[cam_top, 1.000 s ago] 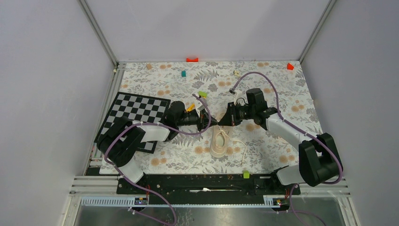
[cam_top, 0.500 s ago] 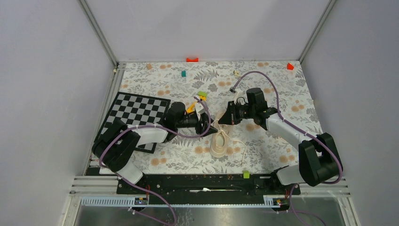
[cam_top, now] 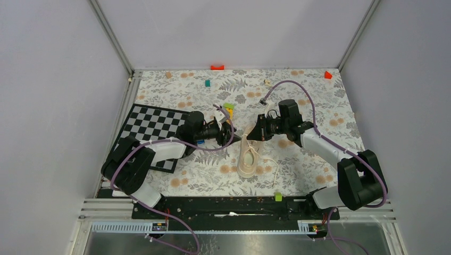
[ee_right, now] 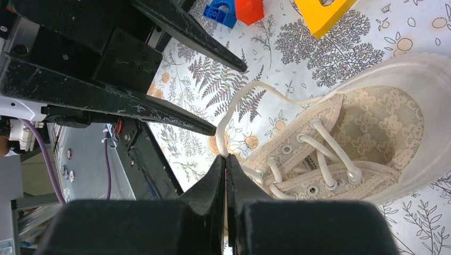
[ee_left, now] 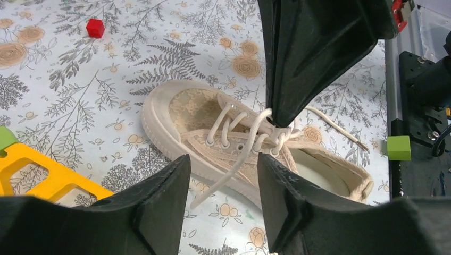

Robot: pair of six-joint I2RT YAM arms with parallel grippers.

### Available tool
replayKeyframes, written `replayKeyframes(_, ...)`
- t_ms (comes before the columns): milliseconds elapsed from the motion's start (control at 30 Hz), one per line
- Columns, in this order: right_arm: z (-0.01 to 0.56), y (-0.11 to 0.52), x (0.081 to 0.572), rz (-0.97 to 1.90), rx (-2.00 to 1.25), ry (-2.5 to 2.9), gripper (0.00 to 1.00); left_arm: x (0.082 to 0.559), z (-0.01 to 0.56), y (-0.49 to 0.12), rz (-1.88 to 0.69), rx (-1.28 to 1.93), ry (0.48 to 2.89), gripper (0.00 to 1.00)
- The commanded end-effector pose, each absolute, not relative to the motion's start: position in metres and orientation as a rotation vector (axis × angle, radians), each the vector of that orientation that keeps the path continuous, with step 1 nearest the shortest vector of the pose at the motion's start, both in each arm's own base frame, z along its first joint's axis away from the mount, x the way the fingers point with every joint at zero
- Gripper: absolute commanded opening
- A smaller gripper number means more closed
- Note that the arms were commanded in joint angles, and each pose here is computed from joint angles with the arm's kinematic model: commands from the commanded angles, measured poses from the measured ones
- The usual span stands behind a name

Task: Tie the shoes
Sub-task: Wrap the shoelace around the shoelace.

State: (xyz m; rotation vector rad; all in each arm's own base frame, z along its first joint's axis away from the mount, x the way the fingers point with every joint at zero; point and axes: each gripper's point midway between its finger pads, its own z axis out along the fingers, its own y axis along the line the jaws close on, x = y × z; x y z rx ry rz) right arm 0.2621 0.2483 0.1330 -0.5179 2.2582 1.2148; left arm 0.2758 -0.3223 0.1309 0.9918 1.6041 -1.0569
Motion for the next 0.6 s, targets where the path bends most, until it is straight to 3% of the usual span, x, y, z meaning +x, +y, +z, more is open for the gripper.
replayKeyframes(0,0.144,0.250,0.265,1.224,-0.536,2.200,0.00,0.290,0.163,-0.328,-1.017,0.989,1.493,0.55)
replayKeyframes(133,0.144,0.250,0.265,1.226,-0.538,2.199,0.00,0.289,0.158,-0.330,-1.024,0.993,1.498,0.60)
replayKeyframes(267,0.145,0.250,0.264,1.226,-0.538,2.202,0.00,0.284,0.151,-0.336,-1.067,1.029,1.510,0.57)
replayKeyframes(367,0.144,0.250,0.265,1.224,-0.537,2.202,0.00,0.278,0.145,-0.339,-1.114,1.049,1.524,0.42)
replayKeyframes(567,0.145,0.250,0.265,1.225,-0.536,2.200,0.00,0.267,0.139,-0.343,-1.158,1.069,1.536,0.00)
